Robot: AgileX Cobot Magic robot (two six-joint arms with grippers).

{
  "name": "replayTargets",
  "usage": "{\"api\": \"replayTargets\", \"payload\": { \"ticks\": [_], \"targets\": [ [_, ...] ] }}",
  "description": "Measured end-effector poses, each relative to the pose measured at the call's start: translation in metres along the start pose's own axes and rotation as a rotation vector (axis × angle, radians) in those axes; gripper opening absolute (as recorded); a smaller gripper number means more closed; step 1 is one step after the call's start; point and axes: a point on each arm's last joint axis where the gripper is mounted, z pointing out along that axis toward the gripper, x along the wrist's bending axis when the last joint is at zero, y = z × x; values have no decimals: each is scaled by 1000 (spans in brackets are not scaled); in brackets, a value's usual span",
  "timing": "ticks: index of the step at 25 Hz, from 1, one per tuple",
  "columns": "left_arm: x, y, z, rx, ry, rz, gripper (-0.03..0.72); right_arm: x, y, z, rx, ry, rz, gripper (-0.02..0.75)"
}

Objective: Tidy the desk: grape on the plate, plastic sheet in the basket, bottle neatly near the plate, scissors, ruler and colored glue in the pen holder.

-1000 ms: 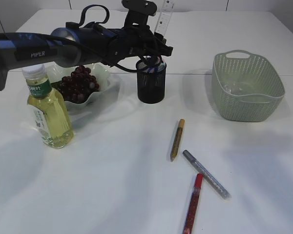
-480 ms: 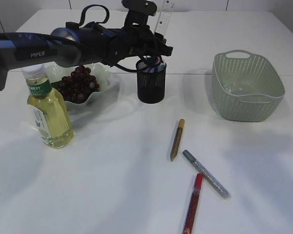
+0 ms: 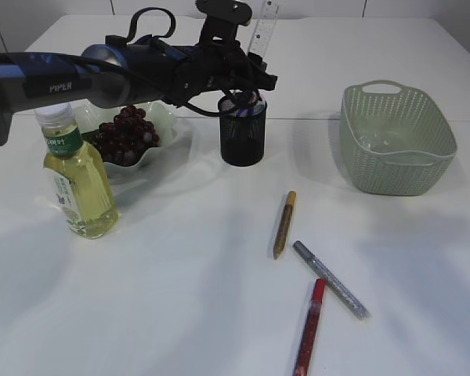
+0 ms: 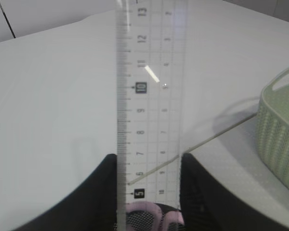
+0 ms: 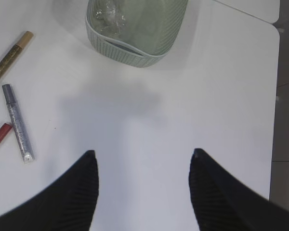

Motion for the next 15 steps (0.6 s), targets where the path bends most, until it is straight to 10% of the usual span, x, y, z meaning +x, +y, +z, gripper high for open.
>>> {"api": "replayTargets", "payload": {
  "ticks": [15],
  "targets": [
    [0, 0, 0, 0, 0, 19, 338, 0, 0, 0, 0, -2, -1, 470]
  ]
}}
